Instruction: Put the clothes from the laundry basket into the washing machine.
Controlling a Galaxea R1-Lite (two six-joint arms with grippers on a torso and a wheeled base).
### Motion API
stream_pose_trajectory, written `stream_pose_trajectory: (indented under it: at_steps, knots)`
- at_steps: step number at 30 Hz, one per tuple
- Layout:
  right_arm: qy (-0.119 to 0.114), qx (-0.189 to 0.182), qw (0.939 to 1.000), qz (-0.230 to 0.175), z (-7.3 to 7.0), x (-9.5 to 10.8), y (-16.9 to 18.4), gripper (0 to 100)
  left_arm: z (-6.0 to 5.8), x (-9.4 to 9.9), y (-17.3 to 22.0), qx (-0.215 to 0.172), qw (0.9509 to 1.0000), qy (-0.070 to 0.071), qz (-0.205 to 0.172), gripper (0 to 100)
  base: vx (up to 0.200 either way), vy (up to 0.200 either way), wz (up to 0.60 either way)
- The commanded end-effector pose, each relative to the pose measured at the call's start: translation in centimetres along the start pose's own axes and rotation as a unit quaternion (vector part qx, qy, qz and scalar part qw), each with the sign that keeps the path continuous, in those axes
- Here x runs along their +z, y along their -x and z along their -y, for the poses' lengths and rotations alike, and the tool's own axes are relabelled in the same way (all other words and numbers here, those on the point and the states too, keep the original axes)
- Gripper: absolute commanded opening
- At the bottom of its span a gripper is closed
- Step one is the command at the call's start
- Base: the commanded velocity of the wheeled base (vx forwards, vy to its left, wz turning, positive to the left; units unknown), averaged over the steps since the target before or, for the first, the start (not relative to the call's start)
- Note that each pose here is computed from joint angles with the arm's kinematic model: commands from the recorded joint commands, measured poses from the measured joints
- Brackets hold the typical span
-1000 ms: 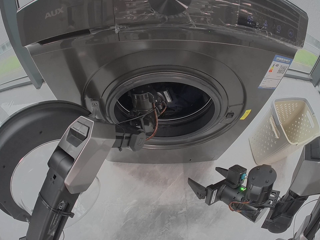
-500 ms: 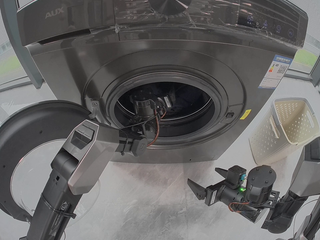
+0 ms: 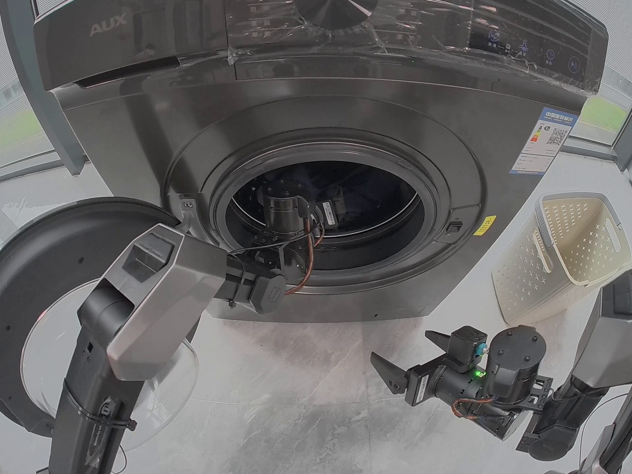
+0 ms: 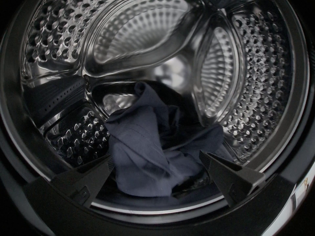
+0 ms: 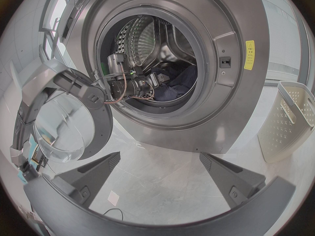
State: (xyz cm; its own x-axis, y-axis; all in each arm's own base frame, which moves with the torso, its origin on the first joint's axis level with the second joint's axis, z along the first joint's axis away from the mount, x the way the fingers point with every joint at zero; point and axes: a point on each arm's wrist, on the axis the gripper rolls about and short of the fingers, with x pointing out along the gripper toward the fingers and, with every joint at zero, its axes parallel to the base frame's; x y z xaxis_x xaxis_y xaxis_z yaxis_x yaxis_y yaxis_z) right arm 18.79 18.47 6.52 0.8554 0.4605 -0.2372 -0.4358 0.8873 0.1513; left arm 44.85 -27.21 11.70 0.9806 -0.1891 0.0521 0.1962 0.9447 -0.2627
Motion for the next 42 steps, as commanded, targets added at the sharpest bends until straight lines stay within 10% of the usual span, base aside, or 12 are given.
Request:
stream_pose_trajectory:
  at_steps: [1, 5, 11, 20, 26, 31, 42]
  knots:
    - [0.000, -0.001, 1.0000, -0.001, 0.1, 0.0, 0.2, 100, 3.5, 4.5, 5.0, -0.045, 0.9988, -0.010, 0.017, 100, 0.000, 0.000, 0.00]
    - [0.001, 0.000, 1.0000, -0.003, 0.0, -0.1, 0.2, 100, 3.6, 2.0, 8.4, -0.065, 0.9957, -0.062, -0.022, 100, 0.000, 0.000, 0.00]
    - [-0.003, -0.005, 1.0000, 0.000, 0.4, 0.2, 0.5, 100, 3.2, -1.8, 13.9, -0.122, 0.9840, -0.090, -0.092, 100, 0.000, 0.000, 0.00]
    - [-0.004, -0.010, 0.9999, -0.001, 1.0, 0.4, 2.1, 100, 2.3, -0.3, 22.3, -0.175, 0.9719, -0.095, -0.126, 100, 0.000, 0.000, 0.00]
    - [-0.014, -0.017, 0.9997, 0.013, 1.6, 1.2, 3.0, 100, 1.0, 2.0, 25.7, -0.193, 0.9731, -0.080, -0.097, 100, -0.033, 0.000, 0.00]
    - [-0.022, -0.026, 0.9989, 0.031, 3.0, 2.0, 6.8, 100, -3.4, 5.8, 29.4, -0.165, 0.9814, -0.071, -0.067, 100, -0.200, 0.000, 0.00]
    - [-0.036, -0.065, 0.9962, 0.046, 4.9, 3.4, 10.1, 100, -7.7, 8.3, 33.8, -0.141, 0.9858, -0.087, -0.031, 100, -0.200, 0.000, 0.00]
